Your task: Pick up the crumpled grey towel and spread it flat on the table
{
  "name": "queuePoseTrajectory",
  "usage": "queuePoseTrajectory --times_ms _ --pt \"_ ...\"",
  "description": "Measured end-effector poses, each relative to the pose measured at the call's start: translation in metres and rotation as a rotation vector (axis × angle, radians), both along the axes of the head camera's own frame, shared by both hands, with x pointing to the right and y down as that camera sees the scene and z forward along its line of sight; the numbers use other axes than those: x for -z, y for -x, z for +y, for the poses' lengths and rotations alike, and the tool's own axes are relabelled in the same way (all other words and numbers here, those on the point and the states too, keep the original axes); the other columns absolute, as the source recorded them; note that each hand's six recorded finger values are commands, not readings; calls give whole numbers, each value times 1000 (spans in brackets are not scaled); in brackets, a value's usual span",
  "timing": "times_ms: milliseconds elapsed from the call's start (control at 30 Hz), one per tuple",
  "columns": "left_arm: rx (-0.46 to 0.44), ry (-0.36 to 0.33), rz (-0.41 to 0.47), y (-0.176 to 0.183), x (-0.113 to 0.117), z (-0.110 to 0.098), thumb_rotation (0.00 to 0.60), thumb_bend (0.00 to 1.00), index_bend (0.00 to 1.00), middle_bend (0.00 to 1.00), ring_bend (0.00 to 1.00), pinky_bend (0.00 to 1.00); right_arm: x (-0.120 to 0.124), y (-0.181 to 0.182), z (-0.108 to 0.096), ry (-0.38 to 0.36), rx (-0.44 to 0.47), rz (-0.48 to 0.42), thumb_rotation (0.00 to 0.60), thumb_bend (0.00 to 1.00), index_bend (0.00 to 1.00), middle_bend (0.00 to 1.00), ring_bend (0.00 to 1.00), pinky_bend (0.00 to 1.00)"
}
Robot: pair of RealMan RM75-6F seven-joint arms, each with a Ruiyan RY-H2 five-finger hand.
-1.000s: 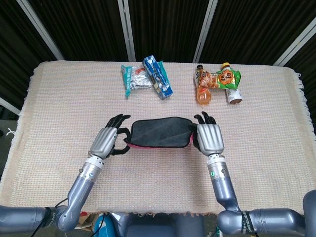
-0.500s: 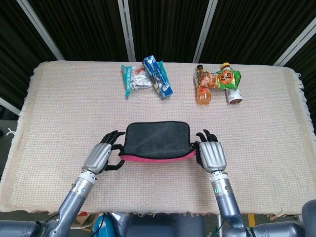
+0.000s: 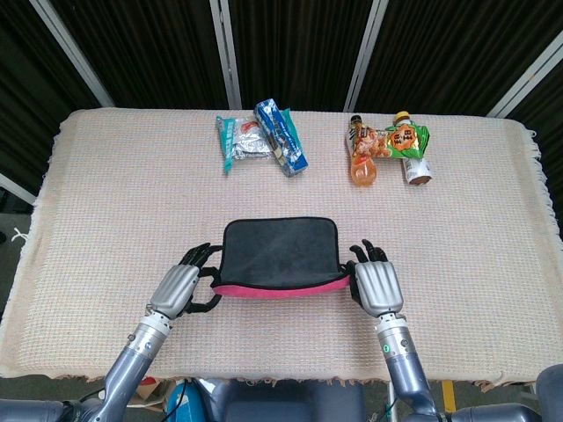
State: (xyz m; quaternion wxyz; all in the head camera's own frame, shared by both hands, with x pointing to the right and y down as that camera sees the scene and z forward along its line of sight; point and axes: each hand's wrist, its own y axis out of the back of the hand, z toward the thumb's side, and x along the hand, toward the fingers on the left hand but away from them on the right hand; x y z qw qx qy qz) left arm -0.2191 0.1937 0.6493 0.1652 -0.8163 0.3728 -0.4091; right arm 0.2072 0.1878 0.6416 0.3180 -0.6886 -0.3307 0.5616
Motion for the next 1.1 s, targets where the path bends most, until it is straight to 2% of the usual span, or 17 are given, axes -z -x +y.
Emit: queuePoseTrajectory --times_ms 500,833,1100 --pt "4 59 -53 5 -29 9 600 481 660 90 0 19 -23 6 17 46 29 33 600 670 708 240 108 189" --pt "-6 77 -67 2 -37 13 600 471 649 89 0 19 -35 4 24 74 30 55 600 669 706 240 89 189" --pt "-19 105 -65 1 -38 19 600 416 629 87 0 19 -34 5 30 100 48 74 600 669 589 221 31 148"
